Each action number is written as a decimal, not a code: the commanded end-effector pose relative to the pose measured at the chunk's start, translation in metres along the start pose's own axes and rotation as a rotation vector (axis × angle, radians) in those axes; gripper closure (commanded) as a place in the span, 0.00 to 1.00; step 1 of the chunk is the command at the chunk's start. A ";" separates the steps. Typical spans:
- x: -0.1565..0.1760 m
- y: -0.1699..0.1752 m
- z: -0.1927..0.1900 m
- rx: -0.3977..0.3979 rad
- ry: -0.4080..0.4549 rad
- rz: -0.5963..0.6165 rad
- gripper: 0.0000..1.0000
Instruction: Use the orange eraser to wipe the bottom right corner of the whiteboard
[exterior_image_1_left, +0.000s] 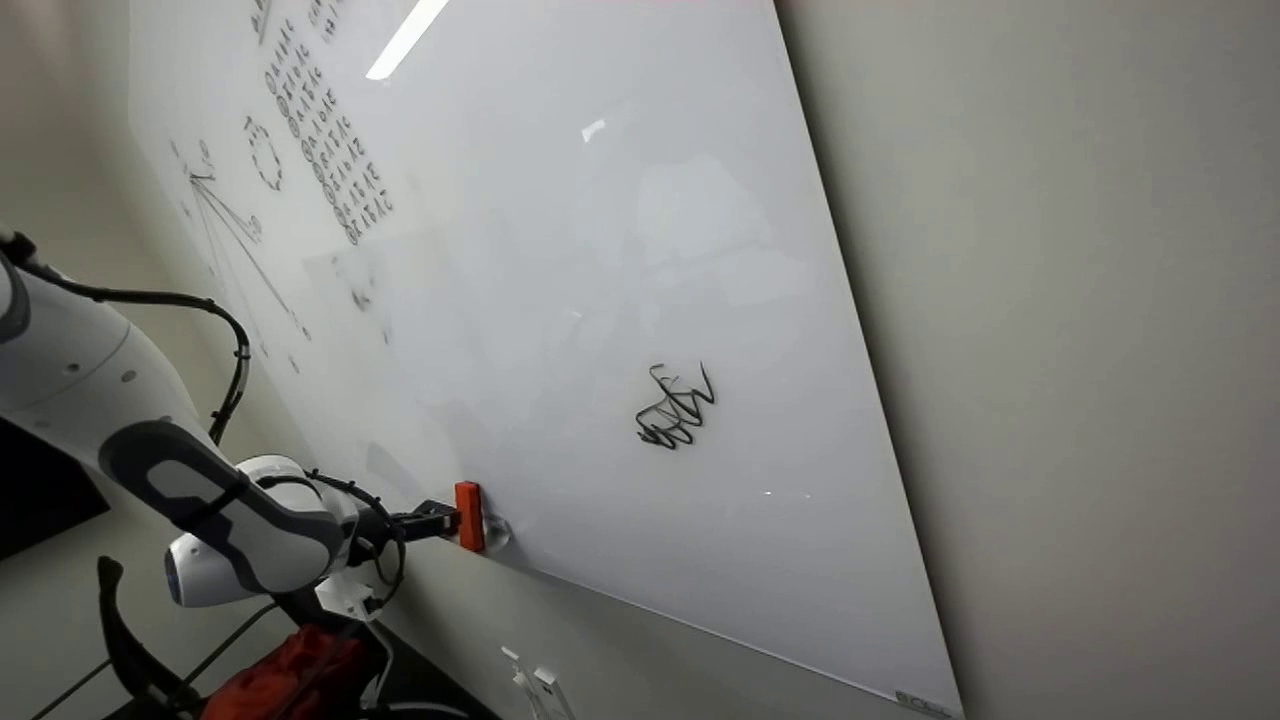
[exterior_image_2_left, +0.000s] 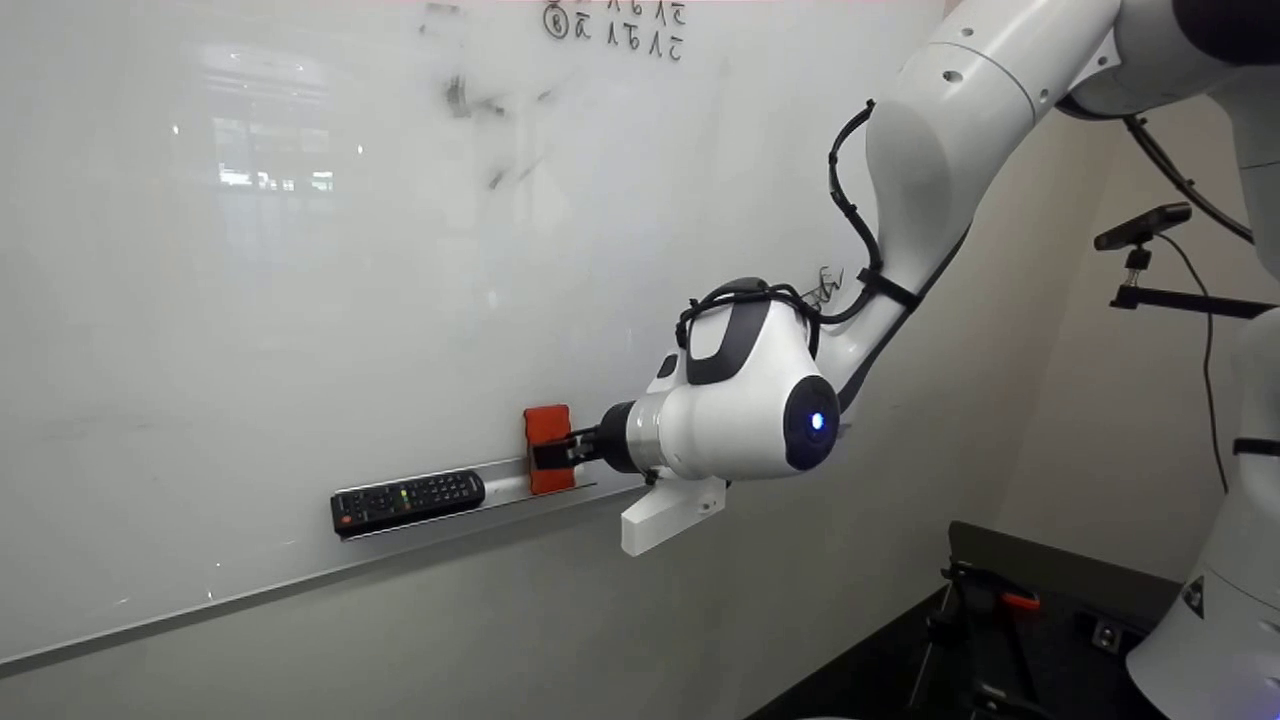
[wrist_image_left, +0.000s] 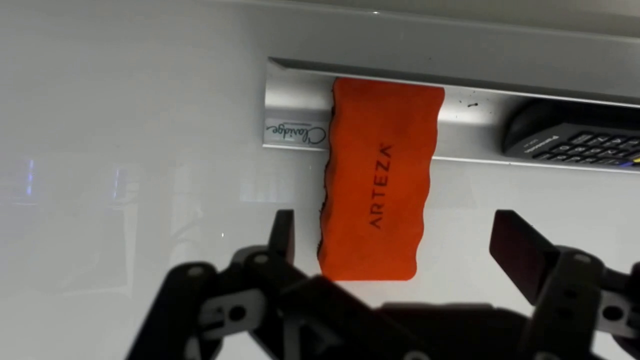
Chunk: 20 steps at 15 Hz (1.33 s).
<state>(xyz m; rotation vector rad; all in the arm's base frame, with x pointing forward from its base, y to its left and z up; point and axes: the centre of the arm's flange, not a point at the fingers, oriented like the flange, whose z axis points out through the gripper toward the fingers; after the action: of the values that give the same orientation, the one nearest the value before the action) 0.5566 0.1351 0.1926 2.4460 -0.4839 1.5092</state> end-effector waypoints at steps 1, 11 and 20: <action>-0.003 -0.001 0.000 0.000 -0.004 -0.002 0.00; -0.004 -0.001 0.000 0.000 -0.006 -0.003 0.00; 0.000 -0.010 0.005 -0.009 0.044 0.030 0.00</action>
<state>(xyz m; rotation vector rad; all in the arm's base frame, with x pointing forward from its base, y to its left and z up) 0.5565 0.1395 0.1902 2.4493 -0.4842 1.5115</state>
